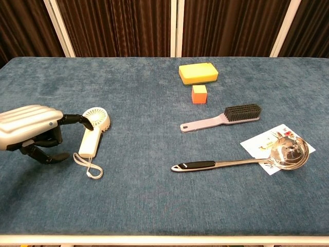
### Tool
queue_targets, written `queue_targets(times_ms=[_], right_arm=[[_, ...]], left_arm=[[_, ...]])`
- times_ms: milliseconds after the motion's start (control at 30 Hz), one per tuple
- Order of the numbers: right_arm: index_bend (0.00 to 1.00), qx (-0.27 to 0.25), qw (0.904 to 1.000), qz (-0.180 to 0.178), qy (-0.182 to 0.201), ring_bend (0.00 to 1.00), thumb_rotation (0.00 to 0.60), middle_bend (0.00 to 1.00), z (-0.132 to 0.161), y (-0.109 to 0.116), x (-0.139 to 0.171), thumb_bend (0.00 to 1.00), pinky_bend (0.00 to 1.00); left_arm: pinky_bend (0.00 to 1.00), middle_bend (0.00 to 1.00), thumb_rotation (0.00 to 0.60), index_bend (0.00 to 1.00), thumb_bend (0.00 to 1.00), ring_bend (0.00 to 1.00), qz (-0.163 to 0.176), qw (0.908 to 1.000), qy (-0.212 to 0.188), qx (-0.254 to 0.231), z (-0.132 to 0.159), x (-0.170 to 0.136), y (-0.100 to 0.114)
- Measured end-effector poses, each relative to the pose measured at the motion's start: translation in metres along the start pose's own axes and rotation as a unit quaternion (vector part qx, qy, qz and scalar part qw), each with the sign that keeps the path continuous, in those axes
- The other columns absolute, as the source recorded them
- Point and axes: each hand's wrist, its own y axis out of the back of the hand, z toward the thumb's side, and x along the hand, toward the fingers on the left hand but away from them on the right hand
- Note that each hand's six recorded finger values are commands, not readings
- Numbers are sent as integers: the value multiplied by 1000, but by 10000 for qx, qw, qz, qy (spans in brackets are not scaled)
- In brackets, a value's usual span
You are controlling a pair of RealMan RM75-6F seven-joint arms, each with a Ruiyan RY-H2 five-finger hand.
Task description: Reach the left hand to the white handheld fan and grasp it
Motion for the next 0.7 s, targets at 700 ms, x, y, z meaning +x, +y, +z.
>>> queue_targets(times_ms=[700], right_arm=[[0,-41,10000,-3,62,0,600,1,1,-3,0,304,0]], left_arm=[[745,644,600,222,303,599,1124,9931,185,277,-12,-38,68]])
